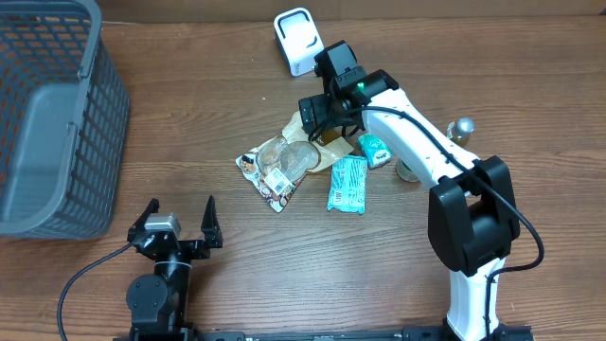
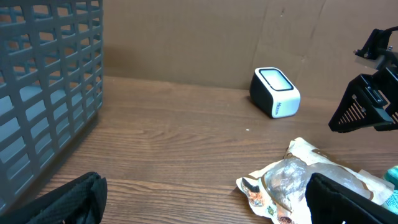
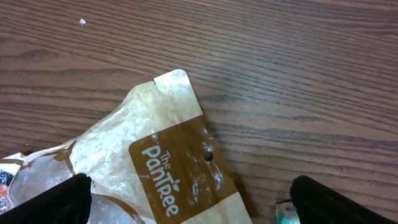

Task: Scan the item barcode

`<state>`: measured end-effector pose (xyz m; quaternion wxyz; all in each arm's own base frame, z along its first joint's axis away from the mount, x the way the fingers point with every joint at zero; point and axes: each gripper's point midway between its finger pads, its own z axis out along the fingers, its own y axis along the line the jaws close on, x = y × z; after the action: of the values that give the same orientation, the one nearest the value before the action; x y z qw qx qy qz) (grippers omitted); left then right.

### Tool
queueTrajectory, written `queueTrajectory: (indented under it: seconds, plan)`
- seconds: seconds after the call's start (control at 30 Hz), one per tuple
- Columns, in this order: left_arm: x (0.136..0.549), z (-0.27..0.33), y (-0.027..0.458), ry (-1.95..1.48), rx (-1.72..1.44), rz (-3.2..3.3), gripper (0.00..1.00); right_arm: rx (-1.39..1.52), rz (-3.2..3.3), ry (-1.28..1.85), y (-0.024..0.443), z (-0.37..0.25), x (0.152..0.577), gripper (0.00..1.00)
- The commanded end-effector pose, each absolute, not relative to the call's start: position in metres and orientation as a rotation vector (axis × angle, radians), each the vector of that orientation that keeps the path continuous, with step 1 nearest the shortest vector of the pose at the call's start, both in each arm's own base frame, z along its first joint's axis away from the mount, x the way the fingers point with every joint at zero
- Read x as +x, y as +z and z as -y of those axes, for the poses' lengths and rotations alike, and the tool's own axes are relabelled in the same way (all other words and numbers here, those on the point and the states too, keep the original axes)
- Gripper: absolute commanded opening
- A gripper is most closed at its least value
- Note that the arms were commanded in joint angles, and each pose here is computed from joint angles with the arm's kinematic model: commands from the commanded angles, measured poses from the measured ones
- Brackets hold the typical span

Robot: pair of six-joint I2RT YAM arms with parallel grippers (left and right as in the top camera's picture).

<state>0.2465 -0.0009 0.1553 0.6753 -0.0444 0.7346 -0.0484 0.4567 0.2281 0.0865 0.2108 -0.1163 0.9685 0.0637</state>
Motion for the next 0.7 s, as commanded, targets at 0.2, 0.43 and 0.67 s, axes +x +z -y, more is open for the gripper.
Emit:
queueTrajectory:
  seconds: [0.2,0.43,0.67]
  plan:
    - [0.2461,-0.0017,0.1557,-0.085,-0.094,-1.646,1.0,-0.31,-2.691,0.164,0.086,-0.2241,0.4577,1.0]
    - [0.2461,-0.0018,0.1558,-0.085,-0.095,-1.646,1.0,-0.31,-2.691,0.164,0.086,-0.2241,0.4577,1.0]
    - [0.2461,-0.0017,0.1557,-0.085,-0.094,-1.646,1.0,-0.305,-2.691,0.147,0.0856,-0.2214,0.4586,1.0]
